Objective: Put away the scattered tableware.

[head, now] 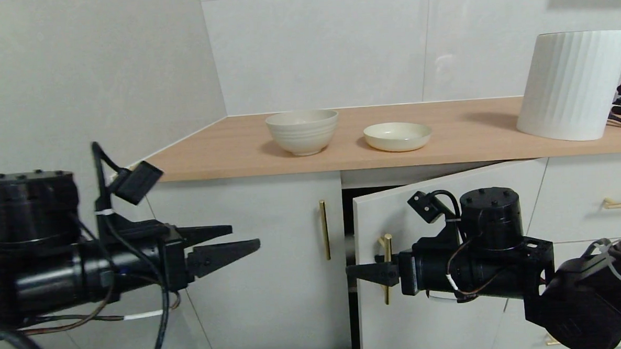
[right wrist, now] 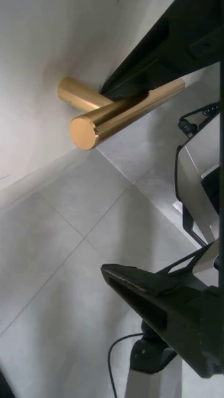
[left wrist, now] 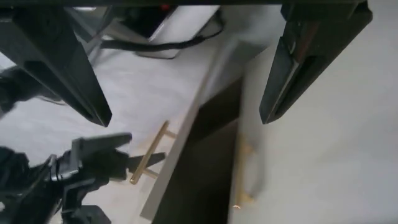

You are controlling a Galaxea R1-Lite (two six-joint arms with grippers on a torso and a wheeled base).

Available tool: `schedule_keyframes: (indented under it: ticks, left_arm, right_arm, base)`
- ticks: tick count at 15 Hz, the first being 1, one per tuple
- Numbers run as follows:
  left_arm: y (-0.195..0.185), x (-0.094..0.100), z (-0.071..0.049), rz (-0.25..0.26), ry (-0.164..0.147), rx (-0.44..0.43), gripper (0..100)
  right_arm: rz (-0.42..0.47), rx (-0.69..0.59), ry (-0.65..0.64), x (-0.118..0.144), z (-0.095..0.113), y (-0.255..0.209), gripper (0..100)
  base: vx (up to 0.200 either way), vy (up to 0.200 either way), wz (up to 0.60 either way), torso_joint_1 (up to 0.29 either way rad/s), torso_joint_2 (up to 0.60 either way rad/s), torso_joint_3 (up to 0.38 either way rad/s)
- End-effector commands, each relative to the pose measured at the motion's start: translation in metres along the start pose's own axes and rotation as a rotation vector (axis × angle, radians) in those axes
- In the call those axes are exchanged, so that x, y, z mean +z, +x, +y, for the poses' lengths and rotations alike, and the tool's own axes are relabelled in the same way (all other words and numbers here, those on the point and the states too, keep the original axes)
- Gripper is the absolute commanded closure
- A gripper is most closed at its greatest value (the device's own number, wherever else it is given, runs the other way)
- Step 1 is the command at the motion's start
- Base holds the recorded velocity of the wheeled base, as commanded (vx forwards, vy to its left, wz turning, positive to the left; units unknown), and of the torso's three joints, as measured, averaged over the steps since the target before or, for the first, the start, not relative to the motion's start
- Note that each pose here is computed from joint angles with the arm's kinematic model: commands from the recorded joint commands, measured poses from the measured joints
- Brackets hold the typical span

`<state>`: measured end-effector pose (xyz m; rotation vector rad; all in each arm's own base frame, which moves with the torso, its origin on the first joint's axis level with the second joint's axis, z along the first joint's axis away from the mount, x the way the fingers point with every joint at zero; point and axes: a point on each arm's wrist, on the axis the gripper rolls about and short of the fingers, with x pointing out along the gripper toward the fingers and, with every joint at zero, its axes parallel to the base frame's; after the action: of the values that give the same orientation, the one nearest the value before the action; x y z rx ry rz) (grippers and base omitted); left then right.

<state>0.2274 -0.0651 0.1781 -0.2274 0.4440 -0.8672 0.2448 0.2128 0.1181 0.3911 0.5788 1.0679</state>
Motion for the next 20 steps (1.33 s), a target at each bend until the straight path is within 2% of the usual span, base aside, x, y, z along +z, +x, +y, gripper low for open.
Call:
schedule_keyframes:
  ticks: [1,3,4,7,8,10,12,13,15,16,18,20]
  left_arm:
    - [0.050,-0.040,0.020,0.159,-0.113,-0.051,0]
    - [0.063,-0.051,0.018,0.190,-0.112,-0.081,0]
    - [0.067,-0.053,0.016,0.194,-0.109,-0.092,100]
    - [0.076,-0.046,0.019,0.158,-0.078,-0.106,100]
    - [0.091,-0.040,0.026,0.124,-0.076,-0.114,100]
    - [0.115,-0.035,0.034,0.095,-0.092,-0.130,100]
    - [0.149,-0.043,0.051,0.072,-0.083,-0.144,100]
    - [0.155,-0.047,0.051,0.071,-0.082,-0.150,100]
    - [0.173,-0.060,0.045,0.072,-0.092,-0.193,100]
    - [0.180,-0.065,0.041,0.068,-0.085,-0.215,100]
    - [0.189,-0.071,0.029,0.041,-0.044,-0.263,100]
    - [0.195,-0.073,0.023,0.033,-0.031,-0.271,100]
  right_arm:
    - [0.014,0.024,-0.009,-0.004,0.008,0.003,0]
    - [0.013,0.025,-0.011,-0.003,0.008,0.003,0]
    - [0.011,0.024,-0.010,-0.003,0.008,0.003,0]
    - [0.017,0.024,-0.008,-0.004,0.008,0.004,0]
    - [0.017,0.026,-0.009,-0.004,0.009,0.004,0]
    - [0.014,0.027,-0.010,-0.004,0.009,0.003,0]
    - [0.014,0.027,-0.009,-0.004,0.009,0.003,0]
    - [0.017,0.028,-0.009,-0.004,0.009,0.004,0]
    - [0.017,0.028,-0.009,-0.004,0.009,0.004,0]
    - [0.015,0.029,-0.009,-0.004,0.009,0.004,0]
    - [0.013,0.030,-0.011,-0.003,0.010,0.004,0]
    - [0.018,0.025,-0.007,-0.005,0.009,0.005,0]
  base:
    - [0.000,0.000,0.00,0.000,0.00,0.000]
    - [0.000,0.000,0.00,0.000,0.00,0.000]
    - [0.000,0.000,0.00,0.000,0.00,0.000]
    - [0.000,0.000,0.00,0.000,0.00,0.000]
    - [0.000,0.000,0.00,0.000,0.00,0.000]
    - [0.000,0.000,0.00,0.000,0.00,0.000]
    - [0.000,0.000,0.00,0.000,0.00,0.000]
    - [0.000,0.000,0.00,0.000,0.00,0.000]
    - [0.000,0.000,0.00,0.000,0.00,0.000]
    - [0.000,0.000,0.00,0.000,0.00,0.000]
    - [0.000,0.000,0.00,0.000,0.00,0.000]
    - [0.000,0.000,0.00,0.000,0.00,0.000]
